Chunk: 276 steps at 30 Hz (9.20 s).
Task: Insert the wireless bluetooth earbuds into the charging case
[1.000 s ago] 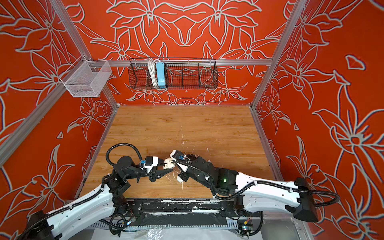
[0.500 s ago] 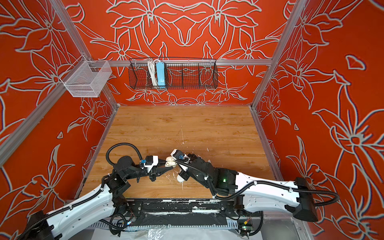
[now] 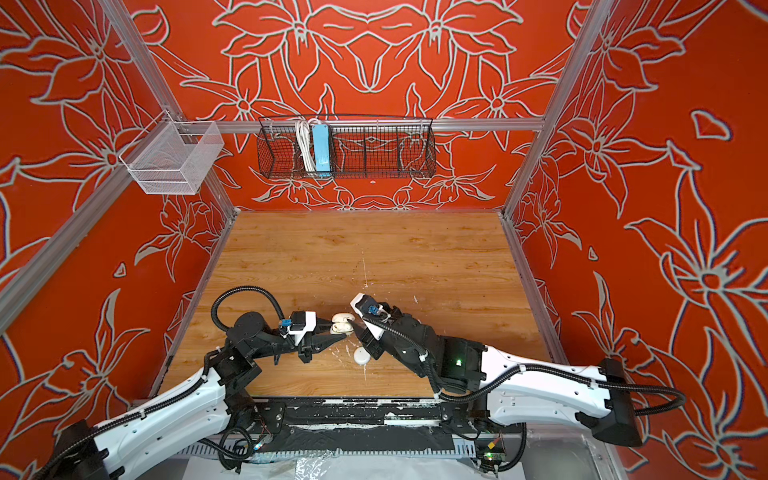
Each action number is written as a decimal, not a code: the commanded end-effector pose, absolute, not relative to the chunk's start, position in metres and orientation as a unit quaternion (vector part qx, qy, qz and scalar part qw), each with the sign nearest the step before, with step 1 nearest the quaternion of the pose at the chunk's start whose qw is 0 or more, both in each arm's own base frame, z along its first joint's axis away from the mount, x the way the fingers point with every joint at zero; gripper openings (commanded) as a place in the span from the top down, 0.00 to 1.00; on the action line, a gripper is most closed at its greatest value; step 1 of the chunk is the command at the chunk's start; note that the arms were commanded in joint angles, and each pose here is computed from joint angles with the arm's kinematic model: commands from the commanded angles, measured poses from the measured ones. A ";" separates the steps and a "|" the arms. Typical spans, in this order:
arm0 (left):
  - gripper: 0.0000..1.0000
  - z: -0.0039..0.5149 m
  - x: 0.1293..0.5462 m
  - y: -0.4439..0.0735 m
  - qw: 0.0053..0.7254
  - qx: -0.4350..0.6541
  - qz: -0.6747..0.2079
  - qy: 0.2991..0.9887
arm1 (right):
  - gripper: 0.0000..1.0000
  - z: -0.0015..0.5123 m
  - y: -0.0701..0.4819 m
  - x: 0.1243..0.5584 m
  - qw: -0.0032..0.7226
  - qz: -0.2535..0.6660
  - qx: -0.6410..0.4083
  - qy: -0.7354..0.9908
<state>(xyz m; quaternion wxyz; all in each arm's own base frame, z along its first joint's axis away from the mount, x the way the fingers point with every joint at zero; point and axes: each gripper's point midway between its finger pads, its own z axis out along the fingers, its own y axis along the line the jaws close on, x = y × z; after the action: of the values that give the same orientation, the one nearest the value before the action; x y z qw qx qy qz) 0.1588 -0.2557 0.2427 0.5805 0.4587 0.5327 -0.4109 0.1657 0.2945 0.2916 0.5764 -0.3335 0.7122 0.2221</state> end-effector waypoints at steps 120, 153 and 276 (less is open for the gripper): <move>1.00 0.245 0.219 -0.176 0.690 0.237 -0.328 0.600 | 0.49 0.035 0.243 0.285 0.276 -0.038 -0.084 0.957; 1.00 0.248 0.216 -0.175 0.694 0.237 -0.330 0.594 | 0.52 0.021 0.218 0.254 0.270 -0.010 -0.037 0.962; 1.00 0.262 0.192 -0.178 0.728 0.261 -0.334 0.539 | 0.93 0.307 0.412 0.173 0.668 0.457 -0.153 0.567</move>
<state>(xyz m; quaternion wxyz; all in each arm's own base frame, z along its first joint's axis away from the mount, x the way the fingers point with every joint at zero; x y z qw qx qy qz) 0.1952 -0.1796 0.2503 0.7120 0.2646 0.5581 -0.3340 0.1813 0.4098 0.3090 0.6656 -0.1426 0.5782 0.4498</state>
